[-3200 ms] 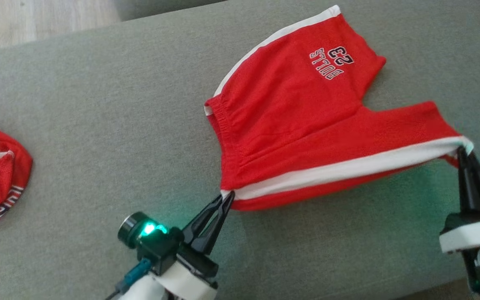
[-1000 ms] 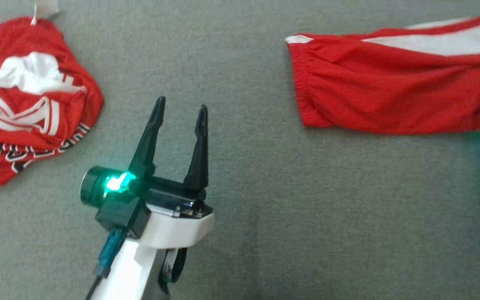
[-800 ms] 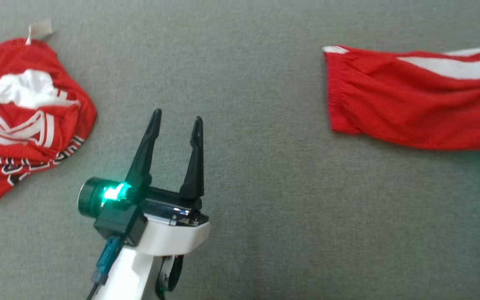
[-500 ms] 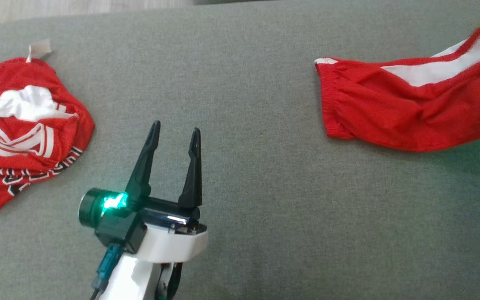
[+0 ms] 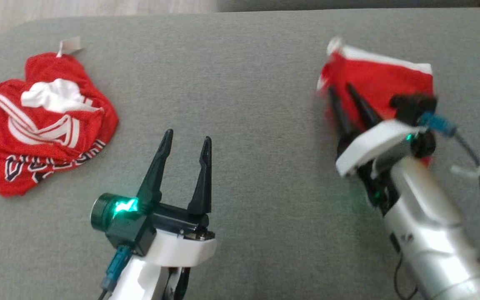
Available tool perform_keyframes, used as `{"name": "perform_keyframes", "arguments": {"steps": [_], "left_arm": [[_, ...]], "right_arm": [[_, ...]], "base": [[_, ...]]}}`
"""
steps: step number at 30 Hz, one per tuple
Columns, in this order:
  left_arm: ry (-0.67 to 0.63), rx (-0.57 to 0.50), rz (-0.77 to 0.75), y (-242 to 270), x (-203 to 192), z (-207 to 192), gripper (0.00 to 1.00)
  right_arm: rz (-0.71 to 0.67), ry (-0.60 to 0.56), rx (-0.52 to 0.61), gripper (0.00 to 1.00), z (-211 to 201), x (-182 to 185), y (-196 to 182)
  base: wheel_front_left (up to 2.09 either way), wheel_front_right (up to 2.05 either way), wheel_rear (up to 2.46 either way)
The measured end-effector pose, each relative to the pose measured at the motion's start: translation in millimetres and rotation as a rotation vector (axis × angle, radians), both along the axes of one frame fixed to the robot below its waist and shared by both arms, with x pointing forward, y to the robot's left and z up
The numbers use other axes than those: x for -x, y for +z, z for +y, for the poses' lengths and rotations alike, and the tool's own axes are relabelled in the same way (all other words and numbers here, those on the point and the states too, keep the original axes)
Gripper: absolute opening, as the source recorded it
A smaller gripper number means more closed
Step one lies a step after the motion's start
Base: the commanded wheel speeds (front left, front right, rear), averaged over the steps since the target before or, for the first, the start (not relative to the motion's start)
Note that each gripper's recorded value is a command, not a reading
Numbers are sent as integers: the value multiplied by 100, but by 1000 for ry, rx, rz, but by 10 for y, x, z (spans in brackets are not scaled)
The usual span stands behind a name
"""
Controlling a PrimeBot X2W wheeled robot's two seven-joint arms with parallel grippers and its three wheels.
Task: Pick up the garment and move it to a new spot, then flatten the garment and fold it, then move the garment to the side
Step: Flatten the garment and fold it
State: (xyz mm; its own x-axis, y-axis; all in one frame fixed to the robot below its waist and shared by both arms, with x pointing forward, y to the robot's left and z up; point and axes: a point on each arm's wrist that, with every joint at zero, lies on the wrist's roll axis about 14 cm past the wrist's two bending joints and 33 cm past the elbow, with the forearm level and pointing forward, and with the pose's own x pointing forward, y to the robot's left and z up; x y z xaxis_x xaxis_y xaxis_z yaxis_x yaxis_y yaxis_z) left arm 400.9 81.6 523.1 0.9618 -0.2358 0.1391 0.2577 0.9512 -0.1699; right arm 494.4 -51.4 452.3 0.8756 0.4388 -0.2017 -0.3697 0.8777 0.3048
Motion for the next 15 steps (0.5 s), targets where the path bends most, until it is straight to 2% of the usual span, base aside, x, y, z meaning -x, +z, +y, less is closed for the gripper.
{"name": "perform_keyframes", "arguments": {"steps": [2,4,9,15], "left_arm": [[10,0,6,-13,17,31,100],[24,-4,4,-3,30,62,100],[60,12,10,16,153,140,100],[151,26,45,-59,402,362,100]], "right_arm": [[24,18,-5,100,84,121,-131],[-21,10,-6,100,45,153,-84],[-176,-49,27,100,-366,202,227],[-258,-144,47,100,-809,701,399]], "base": [[0,0,0],[0,0,0],[0,0,0],[0,0,0]]}}
